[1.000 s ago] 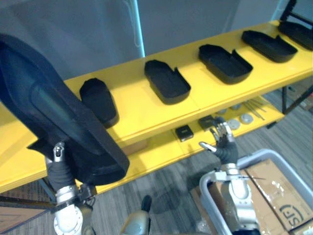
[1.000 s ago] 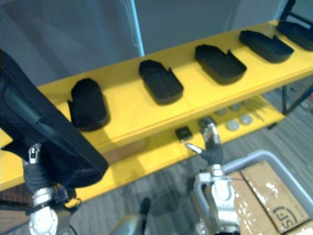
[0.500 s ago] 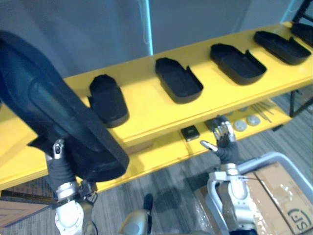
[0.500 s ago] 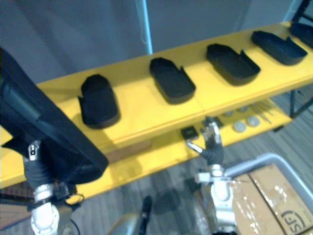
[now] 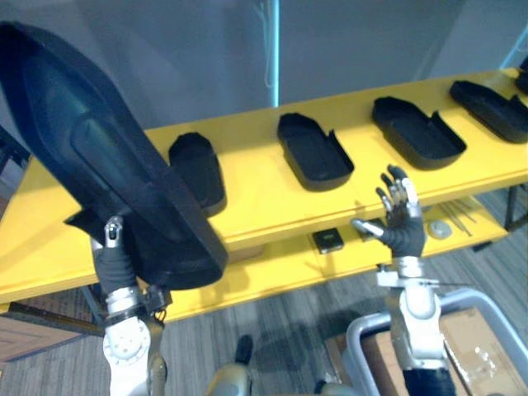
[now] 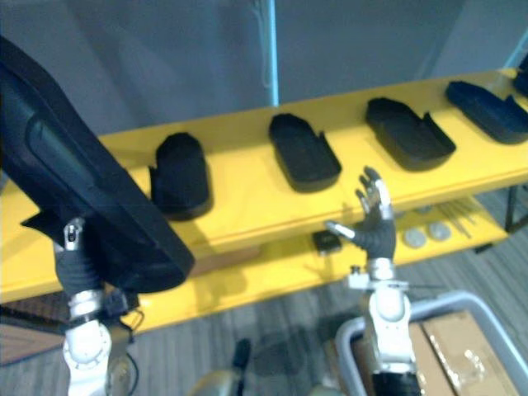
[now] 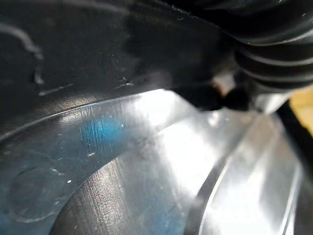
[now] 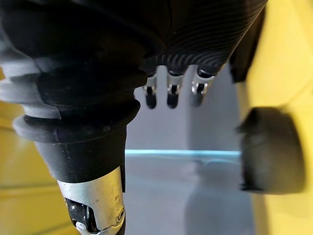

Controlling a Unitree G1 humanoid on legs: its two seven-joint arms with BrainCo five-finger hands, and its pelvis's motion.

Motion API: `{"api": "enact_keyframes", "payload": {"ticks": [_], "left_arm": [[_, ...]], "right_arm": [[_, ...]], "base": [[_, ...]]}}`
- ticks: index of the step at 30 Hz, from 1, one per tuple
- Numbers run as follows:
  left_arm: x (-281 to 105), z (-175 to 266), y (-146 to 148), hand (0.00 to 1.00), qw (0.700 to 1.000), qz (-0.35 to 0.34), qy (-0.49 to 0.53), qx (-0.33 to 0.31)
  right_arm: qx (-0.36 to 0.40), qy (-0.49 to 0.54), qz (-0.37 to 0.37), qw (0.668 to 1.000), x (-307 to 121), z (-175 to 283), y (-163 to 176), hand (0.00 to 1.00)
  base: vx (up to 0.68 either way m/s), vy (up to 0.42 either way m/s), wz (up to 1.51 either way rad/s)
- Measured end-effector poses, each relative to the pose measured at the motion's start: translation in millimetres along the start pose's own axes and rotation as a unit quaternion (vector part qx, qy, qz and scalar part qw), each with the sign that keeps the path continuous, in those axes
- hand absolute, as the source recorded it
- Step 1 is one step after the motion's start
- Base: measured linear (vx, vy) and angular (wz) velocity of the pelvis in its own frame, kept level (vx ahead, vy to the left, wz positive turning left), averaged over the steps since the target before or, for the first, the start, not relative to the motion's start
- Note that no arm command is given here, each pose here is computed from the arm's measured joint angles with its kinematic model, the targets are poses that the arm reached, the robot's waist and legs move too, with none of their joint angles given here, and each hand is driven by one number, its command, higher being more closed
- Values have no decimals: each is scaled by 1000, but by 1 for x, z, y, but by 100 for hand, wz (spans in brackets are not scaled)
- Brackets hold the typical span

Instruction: Walk over and take plastic housings, then place them on the shelf

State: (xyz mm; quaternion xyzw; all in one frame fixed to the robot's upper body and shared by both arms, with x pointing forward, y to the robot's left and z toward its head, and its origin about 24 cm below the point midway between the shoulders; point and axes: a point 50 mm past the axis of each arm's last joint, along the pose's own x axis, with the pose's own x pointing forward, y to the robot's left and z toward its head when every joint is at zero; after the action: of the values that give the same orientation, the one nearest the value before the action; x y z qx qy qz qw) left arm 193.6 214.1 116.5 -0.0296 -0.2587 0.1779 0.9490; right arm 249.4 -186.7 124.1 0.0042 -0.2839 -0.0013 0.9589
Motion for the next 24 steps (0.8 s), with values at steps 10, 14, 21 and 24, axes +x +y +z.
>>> {"api": "enact_keyframes", "payload": {"ticks": [10, 14, 21, 24], "left_arm": [[-4, -10, 9, 100, 997, 38, 46, 37], [-37, -19, 42, 100, 985, 80, 122, 90], [-72, -23, 60, 100, 975, 123, 176, 52], [-69, -24, 55, 100, 980, 93, 171, 42]], "right_arm": [[67, -27, 48, 996, 4, 9, 17, 0], [99, -2, 71, 993, 4, 3, 36, 0], [80, 62, 62, 993, -2, -21, 36, 0], [59, 68, 17, 996, -9, -22, 11, 0]], "base": [[13, 9, 8], [-13, -43, 30], [-44, -28, 50], [14, 123, 27]]}}
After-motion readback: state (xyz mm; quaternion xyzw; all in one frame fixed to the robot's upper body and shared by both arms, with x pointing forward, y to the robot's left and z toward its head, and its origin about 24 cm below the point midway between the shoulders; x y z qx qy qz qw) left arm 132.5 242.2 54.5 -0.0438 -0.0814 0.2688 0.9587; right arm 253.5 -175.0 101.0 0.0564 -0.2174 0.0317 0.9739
